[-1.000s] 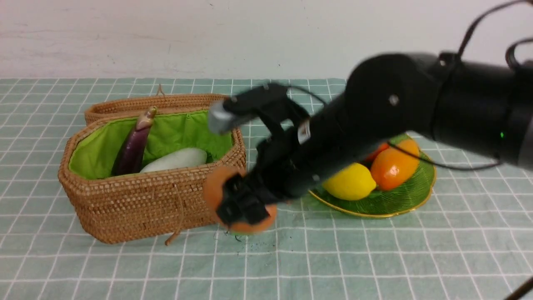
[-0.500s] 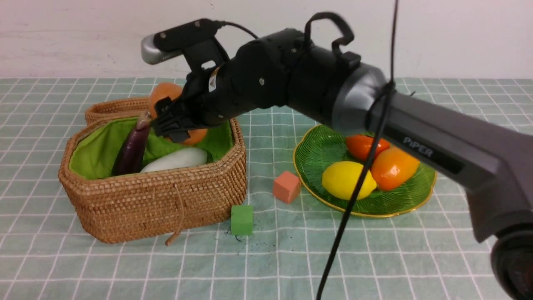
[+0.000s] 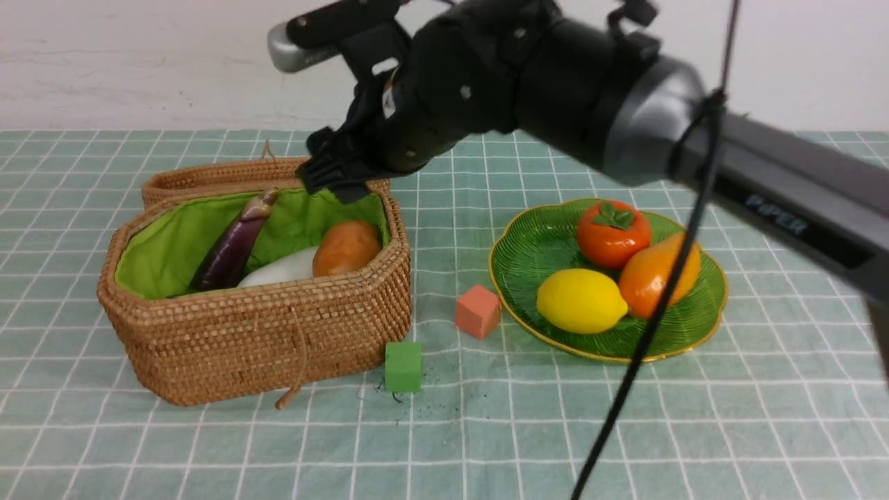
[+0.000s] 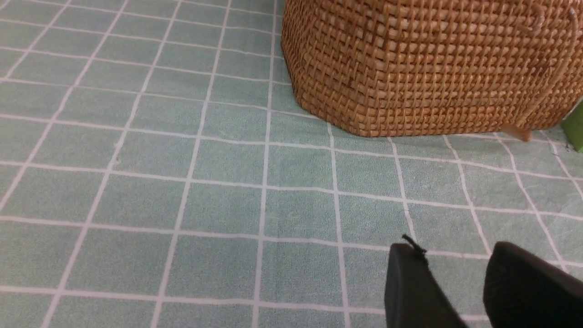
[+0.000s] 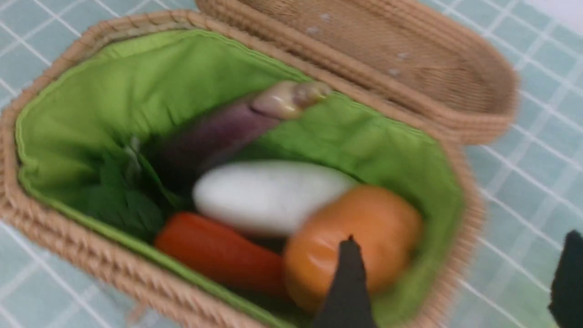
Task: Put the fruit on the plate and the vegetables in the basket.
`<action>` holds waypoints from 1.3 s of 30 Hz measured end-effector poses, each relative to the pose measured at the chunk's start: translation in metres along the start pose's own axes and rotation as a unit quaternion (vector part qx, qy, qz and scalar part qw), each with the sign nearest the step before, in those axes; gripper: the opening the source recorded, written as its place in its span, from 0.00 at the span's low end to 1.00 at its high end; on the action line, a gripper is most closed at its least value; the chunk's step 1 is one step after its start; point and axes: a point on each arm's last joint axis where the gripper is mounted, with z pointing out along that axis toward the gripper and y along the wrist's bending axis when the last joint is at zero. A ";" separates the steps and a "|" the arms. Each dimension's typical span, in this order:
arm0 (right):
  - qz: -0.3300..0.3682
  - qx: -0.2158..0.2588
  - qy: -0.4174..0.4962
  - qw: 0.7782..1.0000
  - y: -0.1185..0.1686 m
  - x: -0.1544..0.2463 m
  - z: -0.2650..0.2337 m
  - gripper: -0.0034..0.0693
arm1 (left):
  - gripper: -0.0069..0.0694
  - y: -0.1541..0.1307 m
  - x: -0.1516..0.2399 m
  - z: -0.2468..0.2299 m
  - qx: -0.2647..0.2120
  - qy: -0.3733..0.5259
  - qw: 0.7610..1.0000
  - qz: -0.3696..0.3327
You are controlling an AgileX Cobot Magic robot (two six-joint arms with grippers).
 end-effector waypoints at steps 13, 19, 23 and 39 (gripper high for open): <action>-0.001 0.103 -0.008 0.995 -0.042 0.000 -0.222 0.03 | 0.40 0.000 0.000 0.000 0.000 0.000 1.000 0.000; 0.058 0.088 -0.012 0.994 -0.043 0.031 -0.265 0.03 | 0.40 0.000 0.000 0.000 0.000 0.000 1.000 0.000; 0.083 0.081 -0.010 0.993 -0.043 0.044 -0.276 0.03 | 0.40 0.000 0.000 0.000 0.000 0.000 1.000 0.000; 0.068 0.091 -0.011 0.993 -0.045 0.050 -0.282 0.04 | 0.40 0.000 0.000 0.000 0.000 0.000 1.000 0.000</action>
